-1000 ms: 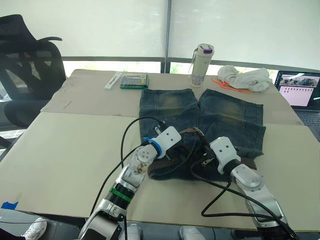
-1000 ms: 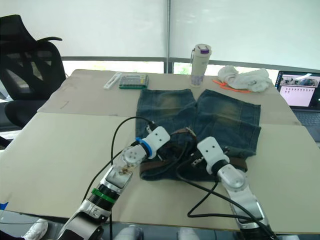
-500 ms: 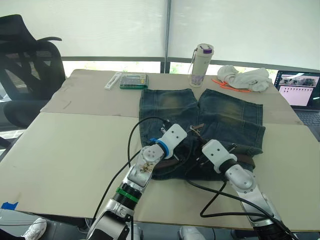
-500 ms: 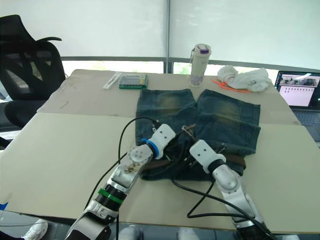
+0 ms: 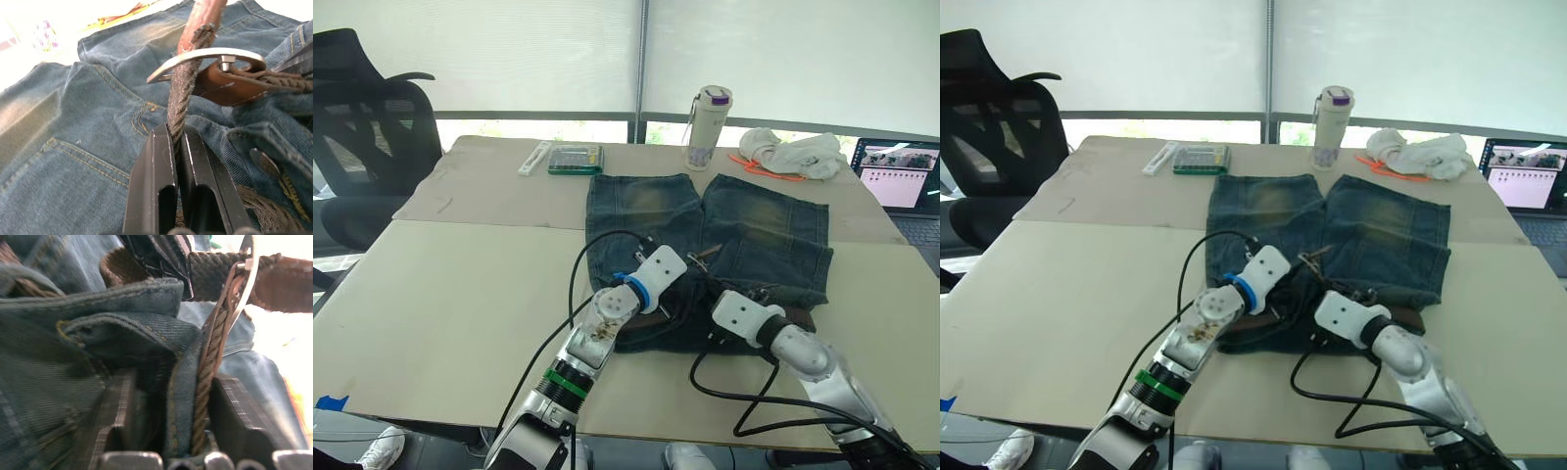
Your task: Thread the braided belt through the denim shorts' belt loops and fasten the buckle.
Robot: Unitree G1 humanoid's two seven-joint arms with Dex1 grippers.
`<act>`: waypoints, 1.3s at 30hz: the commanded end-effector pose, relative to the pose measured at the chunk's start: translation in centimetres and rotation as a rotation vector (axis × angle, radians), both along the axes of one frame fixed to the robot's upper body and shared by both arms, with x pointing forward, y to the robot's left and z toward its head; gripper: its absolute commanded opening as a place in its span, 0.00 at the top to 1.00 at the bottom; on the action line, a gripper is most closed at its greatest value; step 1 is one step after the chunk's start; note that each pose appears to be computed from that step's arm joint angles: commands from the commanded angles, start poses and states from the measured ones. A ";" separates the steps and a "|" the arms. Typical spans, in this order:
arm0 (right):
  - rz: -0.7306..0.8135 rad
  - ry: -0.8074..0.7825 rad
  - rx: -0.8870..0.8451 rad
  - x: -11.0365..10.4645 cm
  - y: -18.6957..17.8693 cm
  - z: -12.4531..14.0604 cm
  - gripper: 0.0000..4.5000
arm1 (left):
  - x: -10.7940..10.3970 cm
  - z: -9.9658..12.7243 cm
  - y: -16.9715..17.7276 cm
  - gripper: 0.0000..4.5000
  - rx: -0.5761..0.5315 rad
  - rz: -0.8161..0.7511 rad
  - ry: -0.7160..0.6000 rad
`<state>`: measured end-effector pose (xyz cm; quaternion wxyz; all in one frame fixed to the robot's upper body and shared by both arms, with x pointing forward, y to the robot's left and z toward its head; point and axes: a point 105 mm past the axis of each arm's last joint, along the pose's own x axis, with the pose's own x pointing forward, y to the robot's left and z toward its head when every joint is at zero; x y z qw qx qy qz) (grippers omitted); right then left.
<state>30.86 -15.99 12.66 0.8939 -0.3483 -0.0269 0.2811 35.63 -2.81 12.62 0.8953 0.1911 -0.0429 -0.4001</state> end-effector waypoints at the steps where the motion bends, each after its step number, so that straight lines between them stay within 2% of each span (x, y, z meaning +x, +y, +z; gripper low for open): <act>1: 0.007 0.054 0.228 -0.4 -0.3 3.1 0.17 | -0.4 0.5 -0.6 1.00 -0.001 -0.022 -0.050; 3: -0.009 0.110 0.347 -0.4 -0.7 3.6 0.17 | -0.5 0.4 -0.7 1.00 0.009 -0.029 -0.061; 6: -0.040 0.214 0.623 -0.1 -0.8 5.0 0.17 | -0.5 0.4 -0.7 1.00 0.012 -0.028 -0.070; 10: -0.021 0.367 0.814 -0.4 0.9 5.3 0.17 | -0.5 0.5 -0.8 1.00 0.017 -0.029 -0.082; 14: -0.132 0.434 0.945 0.7 0.8 4.9 0.17 | -0.6 0.4 -0.8 1.00 0.025 -0.032 -0.089; 15: -0.145 0.442 0.960 0.8 0.8 4.9 0.28 | -0.6 0.3 -0.7 1.00 0.026 -0.033 -0.090; 20: -0.142 0.475 1.058 1.0 1.1 5.6 0.64 | -0.7 0.3 -0.8 1.00 0.041 -0.041 -0.105; 24: -0.210 0.506 1.062 1.2 0.6 4.9 0.96 | -0.9 0.3 -0.9 1.00 0.038 -0.055 -0.114; 25: -0.217 0.504 1.061 1.2 0.5 4.8 0.99 | -1.0 0.3 -1.0 1.00 0.035 -0.059 -0.114; 27: -0.226 0.503 1.061 1.2 0.4 4.8 0.99 | -1.3 0.2 -1.1 1.00 0.004 -0.086 -0.075; 34: -0.277 0.479 1.072 1.3 -1.9 5.2 1.00 | -1.1 0.3 -0.4 0.49 0.029 -0.066 -0.131; 39: -0.304 0.442 1.075 0.9 -5.9 6.5 1.00 | -2.0 -0.1 0.2 0.11 0.027 -0.127 -0.150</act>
